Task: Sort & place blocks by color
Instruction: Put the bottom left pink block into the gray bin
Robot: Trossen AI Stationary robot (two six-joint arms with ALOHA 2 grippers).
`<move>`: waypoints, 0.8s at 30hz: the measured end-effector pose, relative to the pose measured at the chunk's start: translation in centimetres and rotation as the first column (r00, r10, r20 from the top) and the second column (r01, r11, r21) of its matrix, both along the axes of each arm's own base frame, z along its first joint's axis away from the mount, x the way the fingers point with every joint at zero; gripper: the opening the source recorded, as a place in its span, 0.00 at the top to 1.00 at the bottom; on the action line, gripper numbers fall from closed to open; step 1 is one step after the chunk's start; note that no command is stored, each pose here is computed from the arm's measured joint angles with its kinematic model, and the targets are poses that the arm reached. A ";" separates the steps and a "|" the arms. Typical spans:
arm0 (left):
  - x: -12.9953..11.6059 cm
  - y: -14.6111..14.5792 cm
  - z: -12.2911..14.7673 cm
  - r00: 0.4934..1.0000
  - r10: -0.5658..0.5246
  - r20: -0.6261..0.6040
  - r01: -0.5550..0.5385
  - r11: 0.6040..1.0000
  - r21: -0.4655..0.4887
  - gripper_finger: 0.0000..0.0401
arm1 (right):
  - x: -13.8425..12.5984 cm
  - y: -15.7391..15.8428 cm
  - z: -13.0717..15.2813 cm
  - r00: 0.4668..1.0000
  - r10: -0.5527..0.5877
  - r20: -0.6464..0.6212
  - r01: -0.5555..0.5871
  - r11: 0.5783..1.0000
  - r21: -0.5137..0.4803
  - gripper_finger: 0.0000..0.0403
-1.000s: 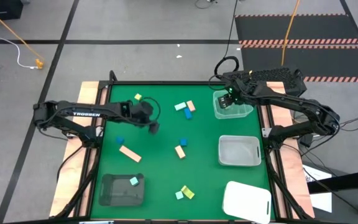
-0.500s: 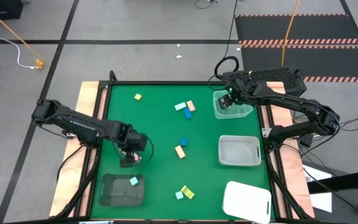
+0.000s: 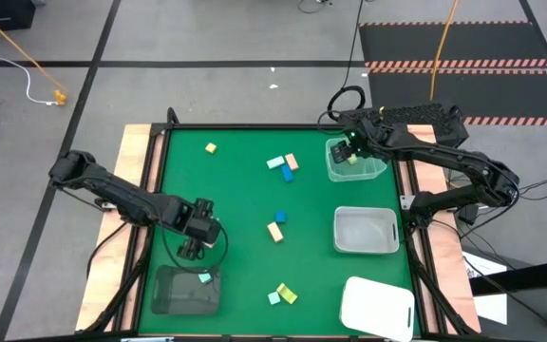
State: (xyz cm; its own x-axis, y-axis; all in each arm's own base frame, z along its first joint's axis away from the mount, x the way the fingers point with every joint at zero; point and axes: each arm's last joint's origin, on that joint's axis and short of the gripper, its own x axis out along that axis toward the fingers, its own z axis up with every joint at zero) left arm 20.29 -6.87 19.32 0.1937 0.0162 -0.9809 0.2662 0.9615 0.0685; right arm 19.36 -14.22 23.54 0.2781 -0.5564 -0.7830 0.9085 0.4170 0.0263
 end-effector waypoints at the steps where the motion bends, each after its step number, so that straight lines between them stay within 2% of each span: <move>1: 0.0 0.0 0.0 1.000 0.001 -0.001 -0.001 1.000 0.000 0.22 | 0.0 0.0 0.0 1.000 0.000 0.001 0.000 1.000 -0.001 0.43; 9: -1.3 0.4 -2.8 0.999 0.007 -0.051 -0.007 1.000 -0.012 0.22 | 0.0 0.0 0.0 1.000 0.000 0.001 0.000 1.000 -0.001 0.43; 13: -1.4 0.6 -3.9 1.000 0.016 -0.009 -0.016 1.000 -0.022 0.22 | 0.0 0.0 0.0 1.000 0.000 0.002 0.000 1.000 -0.001 0.43; 17: -1.9 1.1 -4.9 0.995 0.103 -0.007 -0.103 0.995 0.006 0.22 | 0.0 0.0 0.0 1.000 -0.001 0.002 0.001 1.000 0.000 0.43; 24: -2.5 1.2 -5.5 0.974 0.227 -0.021 -0.227 0.974 -0.006 0.23 | 0.0 0.0 0.0 1.000 -0.002 0.003 0.002 1.000 0.001 0.43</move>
